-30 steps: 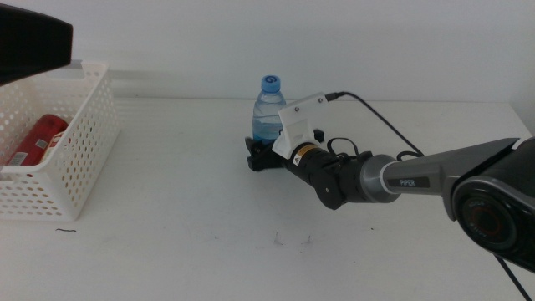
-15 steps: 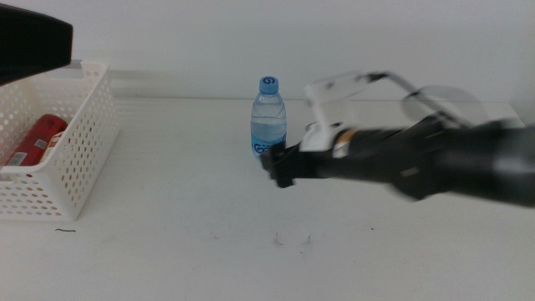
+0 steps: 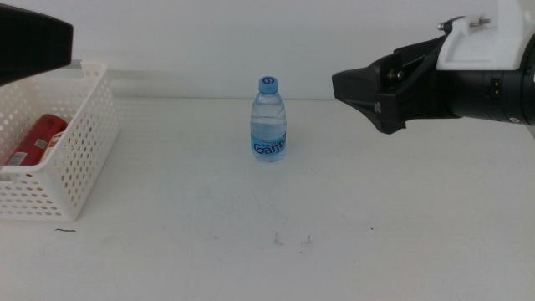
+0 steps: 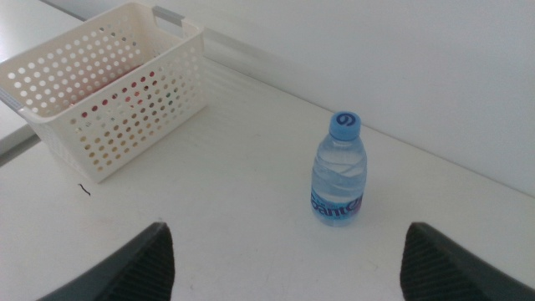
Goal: Use arms to grab the bottles and put them into the dustbin to the left of the table.
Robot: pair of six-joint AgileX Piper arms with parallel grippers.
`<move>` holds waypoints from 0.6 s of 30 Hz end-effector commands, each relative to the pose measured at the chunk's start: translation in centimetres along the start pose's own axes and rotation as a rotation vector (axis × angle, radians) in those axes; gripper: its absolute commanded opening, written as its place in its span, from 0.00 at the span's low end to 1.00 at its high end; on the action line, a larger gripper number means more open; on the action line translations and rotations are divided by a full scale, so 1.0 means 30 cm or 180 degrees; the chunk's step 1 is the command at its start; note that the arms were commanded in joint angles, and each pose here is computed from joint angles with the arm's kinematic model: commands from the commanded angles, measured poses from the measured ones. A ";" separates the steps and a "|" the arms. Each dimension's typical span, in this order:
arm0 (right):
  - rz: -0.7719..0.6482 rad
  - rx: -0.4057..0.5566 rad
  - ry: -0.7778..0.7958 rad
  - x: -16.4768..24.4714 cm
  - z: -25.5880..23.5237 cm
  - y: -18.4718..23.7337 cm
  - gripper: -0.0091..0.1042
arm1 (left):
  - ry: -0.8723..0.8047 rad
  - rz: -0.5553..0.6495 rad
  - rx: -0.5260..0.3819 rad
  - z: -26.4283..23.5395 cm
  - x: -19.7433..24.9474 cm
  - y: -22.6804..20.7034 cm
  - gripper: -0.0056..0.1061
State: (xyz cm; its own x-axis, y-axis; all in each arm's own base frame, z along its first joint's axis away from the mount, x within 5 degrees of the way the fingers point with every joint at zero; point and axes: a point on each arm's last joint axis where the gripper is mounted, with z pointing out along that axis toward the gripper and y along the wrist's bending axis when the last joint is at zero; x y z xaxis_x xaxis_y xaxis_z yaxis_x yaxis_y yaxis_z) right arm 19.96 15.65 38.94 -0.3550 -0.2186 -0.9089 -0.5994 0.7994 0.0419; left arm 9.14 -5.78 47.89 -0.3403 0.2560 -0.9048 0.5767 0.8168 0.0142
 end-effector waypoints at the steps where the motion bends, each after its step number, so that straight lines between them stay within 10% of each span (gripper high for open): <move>1: -0.0031 0.0005 -0.0003 -0.002 -0.014 0.002 0.90 | -0.0045 -0.0002 0.0007 -0.001 -0.002 -0.002 0.89; 18: -0.0018 -0.0002 0.0003 0.000 -0.013 0.002 0.90 | -0.0285 0.0056 -0.0200 0.037 -0.005 0.023 0.89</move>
State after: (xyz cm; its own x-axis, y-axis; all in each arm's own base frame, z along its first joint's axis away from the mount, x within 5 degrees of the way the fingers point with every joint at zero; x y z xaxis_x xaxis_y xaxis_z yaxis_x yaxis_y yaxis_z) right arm 19.81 15.54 38.90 -0.3662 -0.2236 -0.9033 -0.5983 0.8000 0.0446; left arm 10.08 -5.75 47.90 -0.2734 0.2323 -0.9334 0.5416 0.8391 0.0502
